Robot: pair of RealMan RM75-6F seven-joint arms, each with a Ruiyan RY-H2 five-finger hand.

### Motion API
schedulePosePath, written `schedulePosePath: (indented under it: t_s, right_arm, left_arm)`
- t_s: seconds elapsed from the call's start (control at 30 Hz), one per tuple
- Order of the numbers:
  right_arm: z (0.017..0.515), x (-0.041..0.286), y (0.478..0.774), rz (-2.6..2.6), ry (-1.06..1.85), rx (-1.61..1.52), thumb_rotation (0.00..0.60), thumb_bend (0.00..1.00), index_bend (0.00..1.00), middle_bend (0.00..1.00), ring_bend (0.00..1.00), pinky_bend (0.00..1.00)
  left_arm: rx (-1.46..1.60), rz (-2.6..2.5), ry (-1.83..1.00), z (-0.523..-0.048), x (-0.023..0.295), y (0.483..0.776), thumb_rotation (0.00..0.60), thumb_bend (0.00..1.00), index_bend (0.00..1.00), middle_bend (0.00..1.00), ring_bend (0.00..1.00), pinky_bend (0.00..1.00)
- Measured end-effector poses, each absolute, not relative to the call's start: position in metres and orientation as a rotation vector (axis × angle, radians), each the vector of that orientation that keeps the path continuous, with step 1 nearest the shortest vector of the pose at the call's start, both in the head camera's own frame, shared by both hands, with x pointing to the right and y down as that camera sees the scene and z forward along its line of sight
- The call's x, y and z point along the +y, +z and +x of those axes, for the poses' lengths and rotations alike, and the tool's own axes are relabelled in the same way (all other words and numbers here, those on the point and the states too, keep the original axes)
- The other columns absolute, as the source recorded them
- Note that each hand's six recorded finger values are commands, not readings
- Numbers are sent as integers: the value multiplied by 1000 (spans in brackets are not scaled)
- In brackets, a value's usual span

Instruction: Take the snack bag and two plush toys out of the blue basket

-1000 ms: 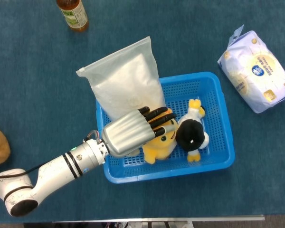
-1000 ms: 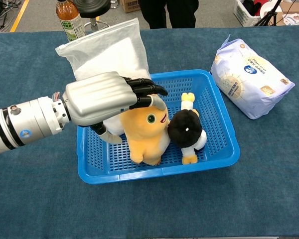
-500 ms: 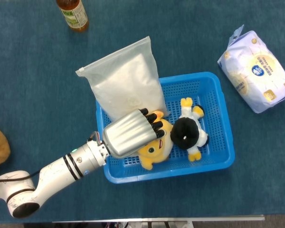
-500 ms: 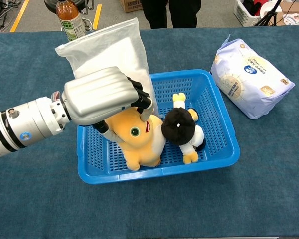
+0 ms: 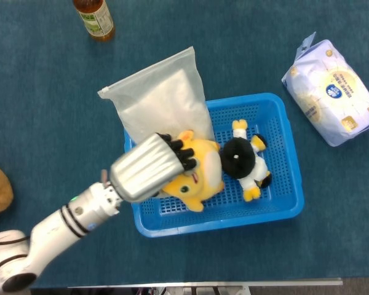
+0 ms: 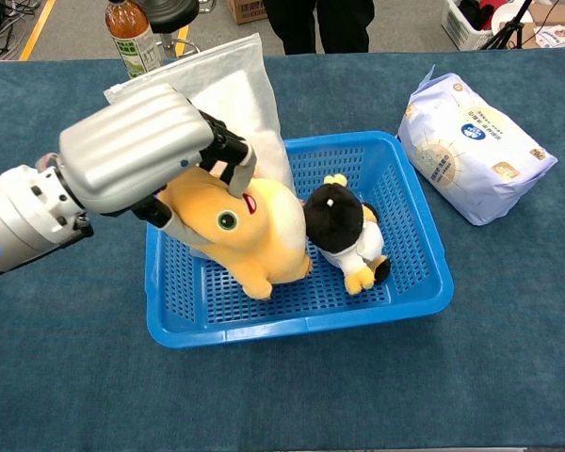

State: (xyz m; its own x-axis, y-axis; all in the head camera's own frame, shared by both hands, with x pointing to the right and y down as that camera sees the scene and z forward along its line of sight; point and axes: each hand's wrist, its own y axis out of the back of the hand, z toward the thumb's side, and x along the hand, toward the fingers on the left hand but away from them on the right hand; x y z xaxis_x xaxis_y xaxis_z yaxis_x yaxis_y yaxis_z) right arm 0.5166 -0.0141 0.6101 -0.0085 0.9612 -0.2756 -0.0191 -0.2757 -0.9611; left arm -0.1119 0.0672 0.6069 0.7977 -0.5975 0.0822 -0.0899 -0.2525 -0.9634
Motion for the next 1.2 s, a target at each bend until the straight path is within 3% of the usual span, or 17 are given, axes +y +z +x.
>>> schedulePosePath:
  t_s: [0.5, 0.83, 0.93, 1.0, 1.07, 1.17, 1.2]
  right_arm:
    - [513, -13, 615, -1406, 1419, -1057, 600, 0, 0, 70, 157, 522]
    - [511, -13, 619, -1412, 1424, -1044, 600, 0, 0, 70, 157, 522]
    - [511, -13, 618, -1412, 1423, -1047, 600, 0, 0, 70, 157, 522]
    - [511, -13, 617, -1415, 1423, -1047, 600, 0, 0, 70, 157, 522]
    - [510, -13, 618, -1418, 1423, -1047, 600, 0, 0, 70, 157, 522]
    - [510, -11, 618, -1425, 1424, -1048, 600, 0, 0, 70, 157, 522]
    - [509, -11, 618, -1427, 1424, -1049, 600, 0, 0, 70, 157, 522]
  left_arm:
    - [401, -1421, -1074, -196, 68, 571, 600, 214, 790, 865, 627, 749]
    - [340, -1361, -1442, -251, 71, 597, 600, 223, 763, 845, 614, 746]
    - [341, -1372, -1524, -263, 73, 604, 600, 223, 666, 769, 590, 745]
    - [348, -1392, -1565, -268, 74, 608, 600, 222, 511, 644, 559, 744]
    - [371, -1424, -1589, -271, 74, 610, 600, 204, 268, 410, 462, 730]
    - [423, -1472, -1609, -274, 71, 610, 600, 93, 32, 102, 297, 644]
    - [442, -1486, -1610, -274, 70, 610, 600, 69, 10, 54, 255, 614]
